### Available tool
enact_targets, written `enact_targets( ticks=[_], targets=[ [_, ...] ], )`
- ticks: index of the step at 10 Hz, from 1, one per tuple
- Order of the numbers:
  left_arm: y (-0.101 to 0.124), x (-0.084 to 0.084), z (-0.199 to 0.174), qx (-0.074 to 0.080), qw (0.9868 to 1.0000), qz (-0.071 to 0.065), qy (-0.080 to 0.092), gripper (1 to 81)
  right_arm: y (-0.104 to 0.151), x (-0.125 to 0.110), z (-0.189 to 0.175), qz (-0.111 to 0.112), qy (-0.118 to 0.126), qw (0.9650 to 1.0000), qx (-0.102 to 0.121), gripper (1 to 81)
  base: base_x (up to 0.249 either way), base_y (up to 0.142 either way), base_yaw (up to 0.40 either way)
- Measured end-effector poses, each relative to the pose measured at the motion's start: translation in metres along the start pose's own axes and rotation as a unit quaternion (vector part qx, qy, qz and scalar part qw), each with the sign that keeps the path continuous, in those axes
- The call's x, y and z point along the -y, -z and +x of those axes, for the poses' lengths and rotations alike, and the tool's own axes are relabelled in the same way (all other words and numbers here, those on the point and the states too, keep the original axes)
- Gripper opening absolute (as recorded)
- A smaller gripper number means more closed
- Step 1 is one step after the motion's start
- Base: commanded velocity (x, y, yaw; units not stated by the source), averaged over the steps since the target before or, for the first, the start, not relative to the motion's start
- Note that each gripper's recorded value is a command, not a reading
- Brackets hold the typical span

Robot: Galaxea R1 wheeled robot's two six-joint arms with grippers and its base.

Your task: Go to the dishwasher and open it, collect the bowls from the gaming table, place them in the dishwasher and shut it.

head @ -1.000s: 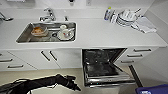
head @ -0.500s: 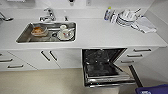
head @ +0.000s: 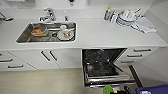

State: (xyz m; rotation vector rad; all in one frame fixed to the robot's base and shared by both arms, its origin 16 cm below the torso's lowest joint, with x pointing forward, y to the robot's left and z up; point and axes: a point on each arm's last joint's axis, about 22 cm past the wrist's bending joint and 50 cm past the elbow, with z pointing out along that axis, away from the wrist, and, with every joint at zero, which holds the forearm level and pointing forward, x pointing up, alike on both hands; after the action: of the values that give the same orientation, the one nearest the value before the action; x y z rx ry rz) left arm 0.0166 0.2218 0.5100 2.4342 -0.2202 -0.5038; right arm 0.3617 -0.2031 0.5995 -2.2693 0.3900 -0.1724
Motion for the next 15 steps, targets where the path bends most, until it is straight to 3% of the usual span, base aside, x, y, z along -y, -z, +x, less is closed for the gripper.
enact_targets(
  ticks=[2, 3, 4, 7, 9, 11, 12, 14, 15],
  targets=[
    [-0.008, 0.039, -0.045, 0.005, 0.9991, 0.040, 0.013, 81.1, -0.023, -0.002, 0.028, -0.006, -0.008, 0.9999, -0.011, 1.0, 0.000, 0.000, 0.000],
    [-0.012, 0.051, -0.059, -0.001, 0.9985, 0.052, 0.013, 81.1, -0.033, -0.004, 0.051, -0.013, -0.007, 0.9995, -0.027, 1.0, 0.000, 0.000, 0.000],
    [-0.025, 0.044, -0.079, 0.000, 0.9987, 0.049, 0.014, 81.1, -0.043, -0.005, 0.071, -0.018, -0.007, 0.9990, -0.040, 1.0, 0.000, 0.000, 0.000],
    [-0.096, -0.032, -0.124, 0.008, 0.9999, 0.006, 0.005, 81.1, -0.076, -0.024, 0.101, -0.047, -0.024, 0.9971, -0.055, 1.0, 0.000, 0.000, 0.000],
    [-0.130, -0.070, -0.154, 0.020, 0.9998, -0.006, 0.000, 81.1, -0.089, -0.025, 0.148, -0.064, -0.024, 0.9942, -0.083, 1.0, 0.000, 0.000, 0.000],
    [-0.158, -0.111, -0.188, 0.035, 0.9992, -0.016, -0.009, 81.1, -0.104, -0.018, 0.168, -0.069, -0.028, 0.9927, -0.095, 1.0, 0.000, 0.000, 0.000],
    [-0.168, -0.124, -0.204, 0.046, 0.9988, -0.014, -0.014, 81.1, -0.119, -0.012, 0.179, -0.072, -0.043, 0.9916, -0.099, 81.1, 0.000, 0.000, 0.000],
    [-0.179, -0.149, -0.221, 0.052, 0.9983, -0.020, -0.017, 81.1, -0.123, 0.012, 0.211, -0.062, -0.053, 0.9903, -0.112, 81.1, 0.000, 0.000, 0.000],
    [-0.181, -0.155, -0.229, 0.057, 0.9980, -0.022, -0.016, 81.1, -0.114, 0.008, 0.223, -0.066, -0.057, 0.9887, -0.122, 81.1, 0.000, 0.000, 0.000]
  ],
)
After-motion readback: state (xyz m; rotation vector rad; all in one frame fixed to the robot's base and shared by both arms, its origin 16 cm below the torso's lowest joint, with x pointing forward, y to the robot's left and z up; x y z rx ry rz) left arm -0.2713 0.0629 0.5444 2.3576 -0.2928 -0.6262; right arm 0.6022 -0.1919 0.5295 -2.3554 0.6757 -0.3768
